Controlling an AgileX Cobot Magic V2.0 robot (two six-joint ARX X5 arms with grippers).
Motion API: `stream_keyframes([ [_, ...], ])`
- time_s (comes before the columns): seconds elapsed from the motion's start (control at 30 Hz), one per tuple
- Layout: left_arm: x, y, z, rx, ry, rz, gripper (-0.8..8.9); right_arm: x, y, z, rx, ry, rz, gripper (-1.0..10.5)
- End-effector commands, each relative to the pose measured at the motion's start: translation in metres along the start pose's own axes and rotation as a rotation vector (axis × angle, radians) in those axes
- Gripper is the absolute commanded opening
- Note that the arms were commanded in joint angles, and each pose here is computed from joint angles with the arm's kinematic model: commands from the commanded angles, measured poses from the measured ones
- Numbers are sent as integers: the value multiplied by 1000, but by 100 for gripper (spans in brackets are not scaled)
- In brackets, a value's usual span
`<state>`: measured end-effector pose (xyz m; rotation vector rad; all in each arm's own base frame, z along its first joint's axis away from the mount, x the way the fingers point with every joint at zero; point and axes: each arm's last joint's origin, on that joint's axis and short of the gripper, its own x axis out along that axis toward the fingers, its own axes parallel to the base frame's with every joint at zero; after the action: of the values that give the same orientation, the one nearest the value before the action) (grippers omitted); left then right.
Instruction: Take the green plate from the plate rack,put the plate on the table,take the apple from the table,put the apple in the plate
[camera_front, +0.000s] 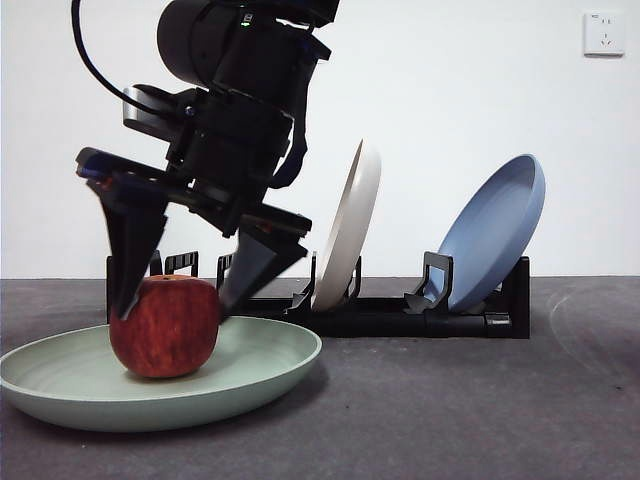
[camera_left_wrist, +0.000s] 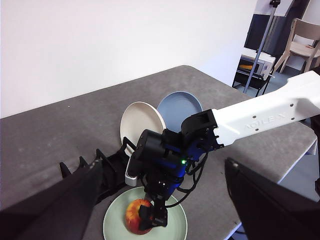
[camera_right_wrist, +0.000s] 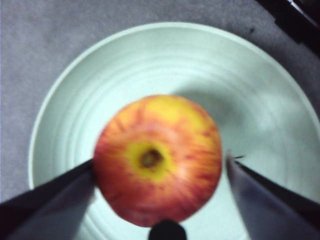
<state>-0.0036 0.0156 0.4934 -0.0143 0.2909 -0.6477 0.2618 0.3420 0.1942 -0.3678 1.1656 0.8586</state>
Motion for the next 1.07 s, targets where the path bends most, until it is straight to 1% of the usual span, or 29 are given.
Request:
stream_keyframes([
  [0.03, -2, 0, 0, 8, -12, 3, 409, 13, -2, -6, 29, 60, -4, 607],
  [0.2, -2, 0, 0, 8, -13, 3, 409, 3, 0, -3, 32, 99, -9, 603],
  [0.33, -2, 0, 0, 8, -13, 3, 409, -23, 4, 6, 10, 97, -7, 599],
  [0.5, -2, 0, 0, 8, -13, 3, 409, -80, 14, 20, -28, 95, -6, 598],
  [0.57, -2, 0, 0, 8, -12, 3, 409, -106, 18, 22, -51, 92, -5, 597],
  [0.67, 0, 0, 1, 9, -7, 4, 409, -141, 22, 20, -83, 53, -8, 594],
  [0.8, 7, -2, 3, 15, 13, 8, 409, -196, 28, 6, -99, -46, -12, 594],
  [0.87, 12, -4, 5, 18, 25, 10, 409, -219, 30, -5, -101, -68, -35, 594],
  [0.93, 19, -5, 6, 22, 45, 13, 409, -245, 30, -19, -96, -109, -78, 594],
  [1.07, 36, -10, 10, 33, 95, 20, 409, -298, 35, -47, -104, -247, -69, 591],
])
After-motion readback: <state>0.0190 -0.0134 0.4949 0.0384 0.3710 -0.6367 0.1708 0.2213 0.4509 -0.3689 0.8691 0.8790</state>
